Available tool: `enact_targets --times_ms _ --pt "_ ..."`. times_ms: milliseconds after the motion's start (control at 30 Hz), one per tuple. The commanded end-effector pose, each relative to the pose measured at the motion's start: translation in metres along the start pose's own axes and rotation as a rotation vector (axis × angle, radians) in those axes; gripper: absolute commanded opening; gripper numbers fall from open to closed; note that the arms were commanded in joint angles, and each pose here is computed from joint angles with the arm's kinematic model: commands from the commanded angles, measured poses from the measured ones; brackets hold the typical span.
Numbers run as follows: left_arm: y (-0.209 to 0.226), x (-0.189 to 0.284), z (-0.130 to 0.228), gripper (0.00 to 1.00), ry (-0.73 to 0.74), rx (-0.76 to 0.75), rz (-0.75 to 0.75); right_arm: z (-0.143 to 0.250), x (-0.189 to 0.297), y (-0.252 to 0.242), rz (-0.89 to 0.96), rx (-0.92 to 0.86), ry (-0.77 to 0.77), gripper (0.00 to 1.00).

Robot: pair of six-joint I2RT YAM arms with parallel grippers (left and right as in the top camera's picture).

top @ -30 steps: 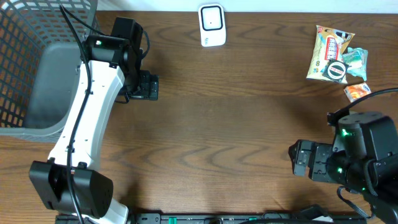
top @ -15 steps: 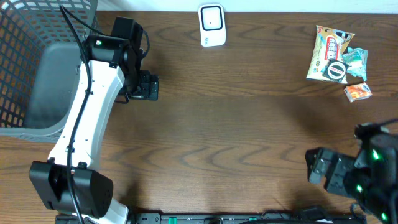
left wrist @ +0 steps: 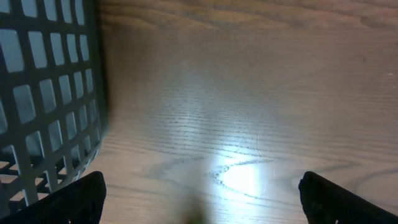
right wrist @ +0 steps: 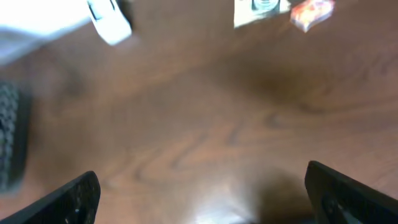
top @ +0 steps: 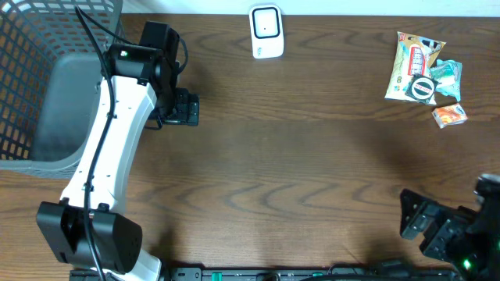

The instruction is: Scan the item barcode

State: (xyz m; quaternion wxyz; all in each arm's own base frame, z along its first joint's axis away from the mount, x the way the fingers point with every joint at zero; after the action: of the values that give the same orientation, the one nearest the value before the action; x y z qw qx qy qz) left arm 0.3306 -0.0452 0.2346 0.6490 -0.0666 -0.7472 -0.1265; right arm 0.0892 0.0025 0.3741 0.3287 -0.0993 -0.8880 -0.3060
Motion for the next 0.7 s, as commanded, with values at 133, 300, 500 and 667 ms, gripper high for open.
enact_targets --times_ms 133,300,500,667 --pt "0.003 -0.002 0.001 0.98 0.009 0.012 -0.015 0.004 -0.016 -0.015 -0.038 0.052 -0.185 0.99" --pt "0.003 -0.002 0.001 0.98 0.009 0.012 -0.015 0.018 -0.039 -0.021 -0.099 0.079 -0.21 0.99" --pt "0.003 -0.002 0.001 0.98 0.009 0.012 -0.015 0.043 -0.055 -0.037 -0.089 0.063 -0.16 0.99" --pt "0.003 -0.002 0.001 0.98 0.009 0.012 -0.015 0.04 -0.048 -0.043 -0.089 0.059 -0.247 0.99"
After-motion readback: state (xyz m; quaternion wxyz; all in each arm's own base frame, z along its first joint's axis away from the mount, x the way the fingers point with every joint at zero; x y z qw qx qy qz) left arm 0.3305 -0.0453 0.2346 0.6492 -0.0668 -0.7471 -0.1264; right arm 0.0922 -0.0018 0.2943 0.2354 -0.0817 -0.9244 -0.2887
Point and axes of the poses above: each gripper's point midway between its finger pads, its own x axis back along the fingers, its own y axis along the line the jaws close on, z = x × y, the point moved 5 cm from there along x, back along the fingers, and after that the axes turned 15 degrees about -x, right-handed, at the moved point
